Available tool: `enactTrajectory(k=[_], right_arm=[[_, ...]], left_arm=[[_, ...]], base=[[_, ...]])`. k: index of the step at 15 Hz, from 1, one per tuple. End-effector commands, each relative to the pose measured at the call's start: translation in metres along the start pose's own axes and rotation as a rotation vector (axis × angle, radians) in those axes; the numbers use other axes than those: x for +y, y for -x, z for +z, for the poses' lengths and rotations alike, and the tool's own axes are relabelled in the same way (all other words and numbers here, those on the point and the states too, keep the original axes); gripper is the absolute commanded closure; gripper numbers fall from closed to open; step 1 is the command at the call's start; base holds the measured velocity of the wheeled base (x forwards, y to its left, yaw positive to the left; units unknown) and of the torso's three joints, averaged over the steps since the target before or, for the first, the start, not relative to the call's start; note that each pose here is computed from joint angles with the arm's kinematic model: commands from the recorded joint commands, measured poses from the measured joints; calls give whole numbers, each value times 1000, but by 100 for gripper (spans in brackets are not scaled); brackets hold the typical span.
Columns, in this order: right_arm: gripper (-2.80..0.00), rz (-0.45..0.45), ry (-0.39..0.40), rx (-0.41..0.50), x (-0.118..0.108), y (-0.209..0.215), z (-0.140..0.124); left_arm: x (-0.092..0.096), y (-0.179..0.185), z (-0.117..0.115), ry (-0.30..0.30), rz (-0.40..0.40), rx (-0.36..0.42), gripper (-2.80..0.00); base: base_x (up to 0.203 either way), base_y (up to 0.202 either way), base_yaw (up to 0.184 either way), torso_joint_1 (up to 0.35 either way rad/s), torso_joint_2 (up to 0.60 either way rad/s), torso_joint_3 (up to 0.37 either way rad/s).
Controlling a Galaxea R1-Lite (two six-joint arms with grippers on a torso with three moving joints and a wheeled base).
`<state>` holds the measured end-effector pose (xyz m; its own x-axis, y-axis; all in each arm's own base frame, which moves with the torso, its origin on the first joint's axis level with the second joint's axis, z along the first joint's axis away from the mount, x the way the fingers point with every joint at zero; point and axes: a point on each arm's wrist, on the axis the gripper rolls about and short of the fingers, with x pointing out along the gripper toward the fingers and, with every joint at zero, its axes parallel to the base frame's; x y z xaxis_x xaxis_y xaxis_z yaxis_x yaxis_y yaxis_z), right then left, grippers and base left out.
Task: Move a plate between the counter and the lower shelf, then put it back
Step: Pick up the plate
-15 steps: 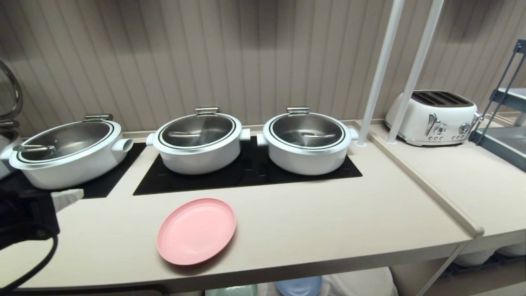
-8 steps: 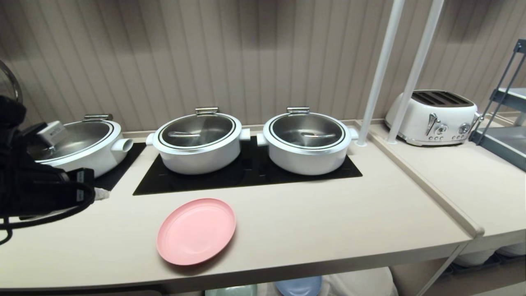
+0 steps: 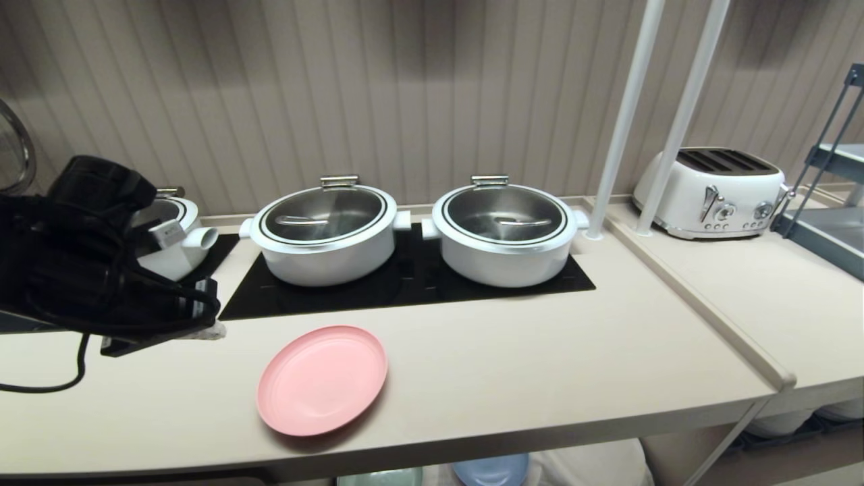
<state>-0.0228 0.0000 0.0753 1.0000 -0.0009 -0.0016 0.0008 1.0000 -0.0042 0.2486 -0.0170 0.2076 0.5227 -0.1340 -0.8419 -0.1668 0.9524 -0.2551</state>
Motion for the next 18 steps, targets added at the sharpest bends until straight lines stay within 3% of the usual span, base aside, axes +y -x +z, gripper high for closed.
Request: enactTrajectory(k=[1,4,8,9,10,13,16,18], right_arm=[[0,-1,0,0,0,0,0],[0,-1,0,0,0,0,0],[0,1,0,0,0,0,0],[0,1,0,0,0,0,0],[0,-1,0,0,0,0,0],[0,1,0,0,0,0,0],[0,-1,0,0,0,0,0],[0,0,0,0,0,0,0]], left_arm=[[-1,-8,-1,-1,6,34,0],[2,-13,-4,42,20,57,0],[3,-21,-4,47,-11,88,0],[2,-21,-5,48,-26,96,-17],[3,-22,-6,52,-39,110,-280],[11,-29,-17,68,-33,153,-280],[15,-37,-11,76,-27,135,-280],[19,-44,-6,35,-27,111,-280]], base=[[0,0,0,0,0,0],[0,0,0,0,0,0],[0,0,0,0,0,0],[0,0,0,0,0,0],[0,0,0,0,0,0],[0,0,0,0,0,0],[0,0,0,0,0,0],[0,0,0,0,0,0]])
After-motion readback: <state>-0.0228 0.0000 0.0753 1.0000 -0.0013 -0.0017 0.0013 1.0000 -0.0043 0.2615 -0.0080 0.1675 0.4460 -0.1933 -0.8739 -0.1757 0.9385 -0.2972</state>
